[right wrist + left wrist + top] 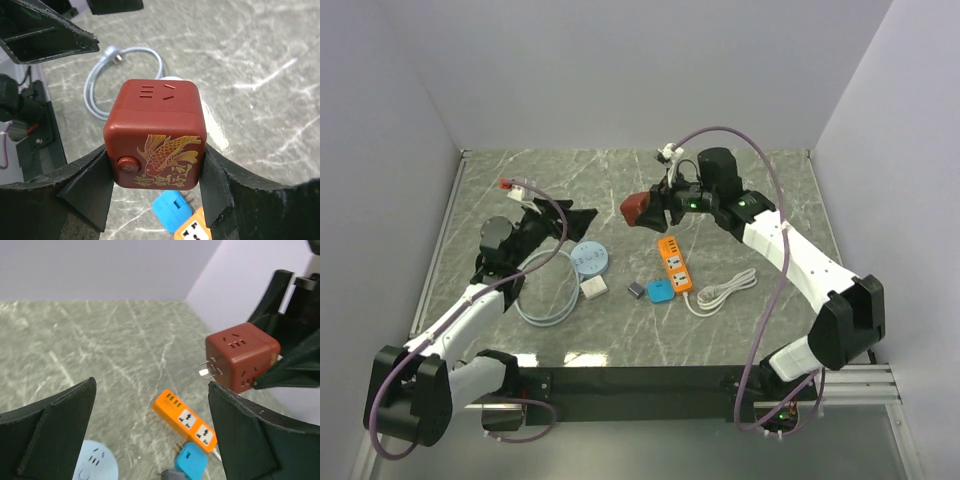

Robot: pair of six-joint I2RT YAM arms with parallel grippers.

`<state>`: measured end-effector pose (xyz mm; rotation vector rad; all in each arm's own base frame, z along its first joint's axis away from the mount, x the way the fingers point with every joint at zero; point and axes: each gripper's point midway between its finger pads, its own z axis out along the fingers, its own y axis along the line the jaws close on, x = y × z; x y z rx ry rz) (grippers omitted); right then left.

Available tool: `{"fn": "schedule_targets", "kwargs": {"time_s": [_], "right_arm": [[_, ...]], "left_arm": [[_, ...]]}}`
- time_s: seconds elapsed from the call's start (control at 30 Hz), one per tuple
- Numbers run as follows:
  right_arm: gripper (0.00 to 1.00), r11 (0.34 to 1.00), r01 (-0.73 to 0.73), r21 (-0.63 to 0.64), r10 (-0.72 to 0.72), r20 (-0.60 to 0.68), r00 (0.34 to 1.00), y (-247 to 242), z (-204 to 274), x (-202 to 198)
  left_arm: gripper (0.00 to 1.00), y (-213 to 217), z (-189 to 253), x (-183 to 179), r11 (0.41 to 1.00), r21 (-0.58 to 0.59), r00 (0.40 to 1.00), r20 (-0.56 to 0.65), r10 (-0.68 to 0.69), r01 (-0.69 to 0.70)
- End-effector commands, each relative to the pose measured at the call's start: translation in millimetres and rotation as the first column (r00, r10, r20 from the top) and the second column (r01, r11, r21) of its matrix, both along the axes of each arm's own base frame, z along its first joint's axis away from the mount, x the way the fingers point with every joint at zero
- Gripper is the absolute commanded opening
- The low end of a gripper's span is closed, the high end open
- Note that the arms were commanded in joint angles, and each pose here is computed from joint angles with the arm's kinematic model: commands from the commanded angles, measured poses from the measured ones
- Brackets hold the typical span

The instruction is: Insert the plug

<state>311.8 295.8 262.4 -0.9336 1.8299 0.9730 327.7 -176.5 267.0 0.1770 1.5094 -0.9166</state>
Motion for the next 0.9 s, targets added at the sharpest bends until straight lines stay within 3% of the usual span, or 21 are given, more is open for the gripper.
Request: {"fn": "schedule_targets", "kwargs": {"time_s": [0.0, 0.23, 0.37, 0.57, 0.7, 0.87], "right_arm": [[0.00, 0.997, 0.062, -0.052, -0.063, -0.021, 0.998, 0, 6, 8], [0.00, 0.985, 0.155, -0.075, -0.162, -0.093, 0.982, 0, 1, 19], [0.00, 0.971, 0.215, -0.103, -0.226, -0.111, 0.968, -3, -4, 31], [0.00, 0.971, 0.218, -0.098, -0.229, -0.120, 0.966, 1, -3, 34], [0.00, 0.968, 0.217, -0.123, -0.233, -0.136, 0.963, 4, -13, 35], [0.00, 0.968, 0.181, -0.176, -0.209, -0.150, 0.966, 27, -32, 33]], "left_arm": [[0.99, 11, 14, 16, 0.996, 0.015, 0.996, 0.021, 0.085, -0.085], [0.99, 22, -2, 31, 0.985, 0.049, 0.985, -0.040, 0.169, -0.167], [0.92, 32, -30, 47, 0.967, 0.087, 0.962, -0.112, 0.248, -0.239], [0.79, 34, -83, 58, 0.945, 0.158, 0.918, -0.239, 0.317, -0.286], [0.79, 26, -103, 56, 0.925, 0.231, 0.894, -0.269, 0.359, -0.302], [0.75, 35, -119, 45, 0.913, 0.223, 0.859, -0.319, 0.399, -0.342]]}}
